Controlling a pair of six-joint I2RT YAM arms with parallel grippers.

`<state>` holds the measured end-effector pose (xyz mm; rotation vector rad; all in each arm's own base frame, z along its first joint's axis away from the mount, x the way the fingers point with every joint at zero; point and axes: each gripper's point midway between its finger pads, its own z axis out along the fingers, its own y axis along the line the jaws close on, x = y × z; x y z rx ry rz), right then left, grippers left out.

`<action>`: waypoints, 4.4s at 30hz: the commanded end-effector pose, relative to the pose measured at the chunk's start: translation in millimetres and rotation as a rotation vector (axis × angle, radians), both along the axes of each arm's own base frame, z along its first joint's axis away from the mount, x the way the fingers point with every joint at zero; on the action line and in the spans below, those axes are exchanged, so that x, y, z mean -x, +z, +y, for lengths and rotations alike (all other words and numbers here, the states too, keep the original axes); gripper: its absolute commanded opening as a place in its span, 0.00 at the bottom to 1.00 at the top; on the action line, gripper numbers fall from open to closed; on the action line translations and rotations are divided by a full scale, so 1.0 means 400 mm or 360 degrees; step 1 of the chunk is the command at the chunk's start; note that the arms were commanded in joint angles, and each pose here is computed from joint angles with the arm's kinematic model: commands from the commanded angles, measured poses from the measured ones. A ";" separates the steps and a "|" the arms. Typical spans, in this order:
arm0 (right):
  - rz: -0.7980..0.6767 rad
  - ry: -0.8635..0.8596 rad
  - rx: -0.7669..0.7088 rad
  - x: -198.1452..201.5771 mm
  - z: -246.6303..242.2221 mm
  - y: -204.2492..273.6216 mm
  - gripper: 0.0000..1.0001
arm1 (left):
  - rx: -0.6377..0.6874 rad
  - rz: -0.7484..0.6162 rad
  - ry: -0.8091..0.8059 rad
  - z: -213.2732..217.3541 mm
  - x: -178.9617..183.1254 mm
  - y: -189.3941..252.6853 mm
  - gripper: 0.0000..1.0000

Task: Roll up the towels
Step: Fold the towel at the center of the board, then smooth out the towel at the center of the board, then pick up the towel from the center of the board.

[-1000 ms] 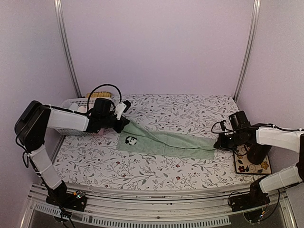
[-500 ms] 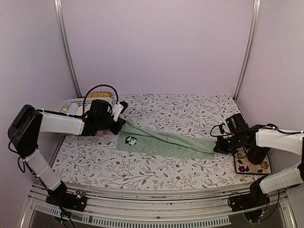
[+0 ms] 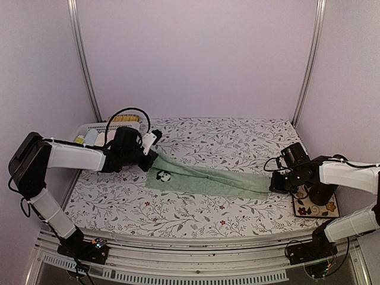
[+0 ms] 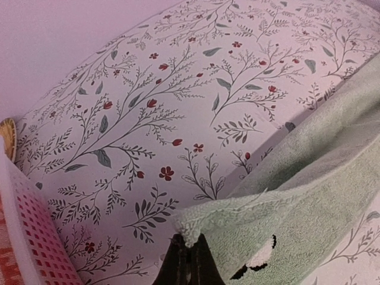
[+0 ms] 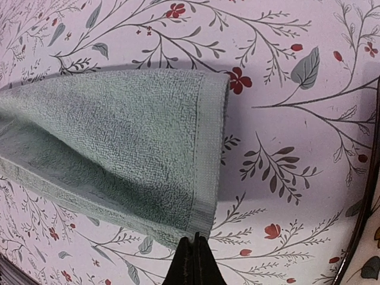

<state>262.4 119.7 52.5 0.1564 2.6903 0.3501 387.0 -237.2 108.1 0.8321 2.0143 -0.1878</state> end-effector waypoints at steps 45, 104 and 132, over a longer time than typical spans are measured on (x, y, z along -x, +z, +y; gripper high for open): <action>0.0032 -0.0161 -0.0183 -0.092 -0.006 -0.062 0.49 | 0.0453 0.0285 0.0051 -0.167 0.061 0.029 0.32; 0.0144 -0.0098 0.0171 -0.113 -0.082 -0.036 0.57 | 0.0472 0.0552 0.0120 -0.046 0.123 -0.079 0.22; 0.0235 -0.0395 -0.0255 -0.068 -0.095 -0.142 0.13 | 0.0583 0.0496 -0.0023 -0.150 0.133 -0.055 0.20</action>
